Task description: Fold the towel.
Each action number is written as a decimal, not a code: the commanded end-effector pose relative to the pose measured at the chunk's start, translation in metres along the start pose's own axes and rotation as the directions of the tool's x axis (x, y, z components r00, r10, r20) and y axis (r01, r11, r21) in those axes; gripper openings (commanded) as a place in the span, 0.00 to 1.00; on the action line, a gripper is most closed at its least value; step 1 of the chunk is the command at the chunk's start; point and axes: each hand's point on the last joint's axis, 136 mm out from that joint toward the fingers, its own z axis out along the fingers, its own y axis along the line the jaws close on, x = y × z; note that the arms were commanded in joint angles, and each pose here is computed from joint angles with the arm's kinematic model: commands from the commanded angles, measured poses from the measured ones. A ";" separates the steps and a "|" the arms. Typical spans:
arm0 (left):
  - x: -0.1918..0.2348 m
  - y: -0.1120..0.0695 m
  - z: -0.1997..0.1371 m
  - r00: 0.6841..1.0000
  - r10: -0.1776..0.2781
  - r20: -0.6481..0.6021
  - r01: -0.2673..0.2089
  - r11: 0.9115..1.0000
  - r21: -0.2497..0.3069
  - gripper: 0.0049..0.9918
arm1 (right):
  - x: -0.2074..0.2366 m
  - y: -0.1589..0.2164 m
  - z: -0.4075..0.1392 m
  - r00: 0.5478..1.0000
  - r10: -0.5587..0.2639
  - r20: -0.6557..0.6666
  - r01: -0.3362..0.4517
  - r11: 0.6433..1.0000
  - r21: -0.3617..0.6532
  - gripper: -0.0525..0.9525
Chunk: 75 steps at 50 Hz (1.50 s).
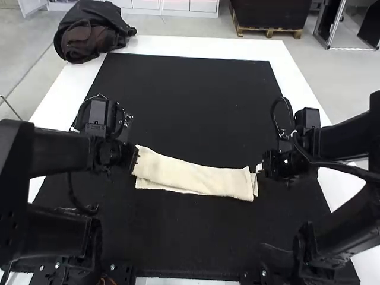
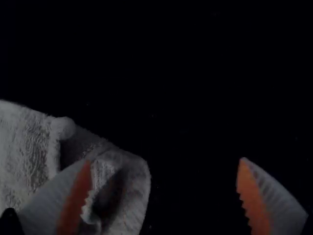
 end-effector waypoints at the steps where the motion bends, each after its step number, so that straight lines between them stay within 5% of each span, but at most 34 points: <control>1: -0.014 0.010 -0.006 0.998 0.006 0.055 -0.004 0.999 -0.038 0.91 | -0.017 -0.007 -0.007 0.999 -0.009 0.046 0.007 1.000 0.028 0.96; 12: -0.047 0.024 -0.019 0.983 -0.024 0.185 0.041 0.995 -0.089 0.97 | -0.026 -0.006 -0.012 0.998 -0.006 0.056 0.005 1.000 0.007 0.96; 21: -0.051 0.043 -0.023 0.977 -0.050 0.206 0.085 0.983 -0.162 0.97 | -0.017 0.008 -0.015 1.000 -0.007 0.001 0.007 0.998 -0.062 0.96; 43: -0.045 0.044 -0.024 0.987 -0.062 0.145 0.085 0.984 -0.156 0.97 | -0.012 0.032 -0.023 0.996 -0.050 -0.072 0.038 0.987 -0.157 0.95; 50: -0.048 0.045 -0.024 0.986 -0.059 0.154 0.084 0.984 -0.159 0.97 | -0.010 0.030 -0.022 0.993 -0.068 -0.093 0.057 0.991 -0.119 0.96; 75: -0.056 0.048 -0.027 0.983 -0.056 0.177 0.086 0.982 -0.166 0.97 | 0.001 0.056 -0.011 0.964 -0.231 -0.128 0.217 0.969 -0.115 0.95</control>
